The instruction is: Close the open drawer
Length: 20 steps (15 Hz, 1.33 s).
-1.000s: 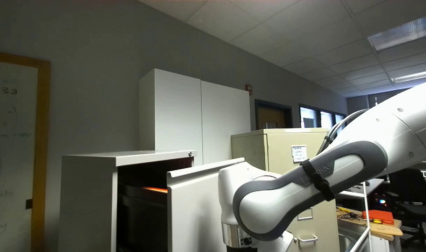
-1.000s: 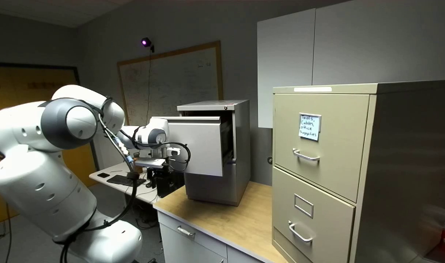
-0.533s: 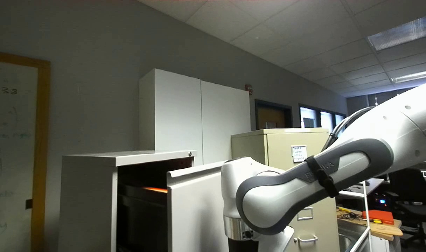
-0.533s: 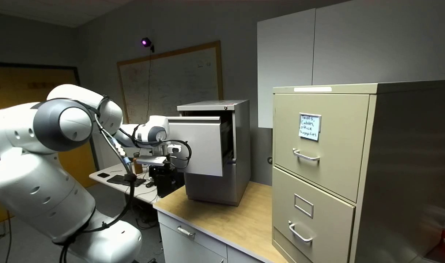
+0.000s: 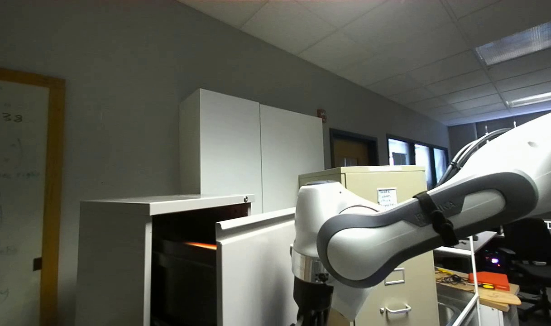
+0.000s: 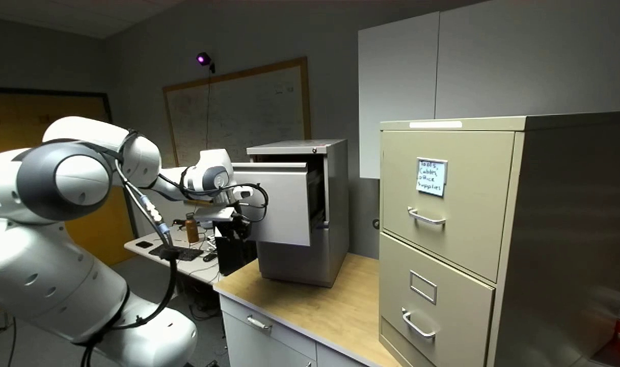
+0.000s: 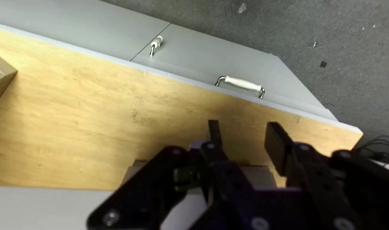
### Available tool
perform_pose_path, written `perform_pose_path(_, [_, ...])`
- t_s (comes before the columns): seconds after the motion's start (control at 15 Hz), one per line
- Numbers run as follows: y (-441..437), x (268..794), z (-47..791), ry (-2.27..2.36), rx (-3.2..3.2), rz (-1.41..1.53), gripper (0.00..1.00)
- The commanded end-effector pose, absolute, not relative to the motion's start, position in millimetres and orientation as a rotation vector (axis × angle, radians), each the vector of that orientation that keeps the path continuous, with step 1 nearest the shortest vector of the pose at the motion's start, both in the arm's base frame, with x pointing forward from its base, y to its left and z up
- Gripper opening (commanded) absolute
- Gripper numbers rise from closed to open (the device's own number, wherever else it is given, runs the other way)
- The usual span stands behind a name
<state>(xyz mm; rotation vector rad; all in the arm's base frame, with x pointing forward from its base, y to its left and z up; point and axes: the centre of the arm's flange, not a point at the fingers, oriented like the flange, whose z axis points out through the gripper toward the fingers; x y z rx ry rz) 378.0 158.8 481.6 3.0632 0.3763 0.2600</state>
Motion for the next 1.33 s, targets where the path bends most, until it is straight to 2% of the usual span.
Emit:
perform_pose_path(0.0, [160,376,514,0.346,3.001,0.449,0.14])
perform_pose_path(0.07, [160,375,521,0.351,2.988,0.500,0.05])
perform_pose_path(0.2, [168,376,531,0.324,2.985,0.609,0.00])
perform_pose_path(0.73, [222,410,551,0.380,2.966,0.835,0.00])
perform_pose_path(1.27, [252,462,584,0.490,2.889,0.893,0.00])
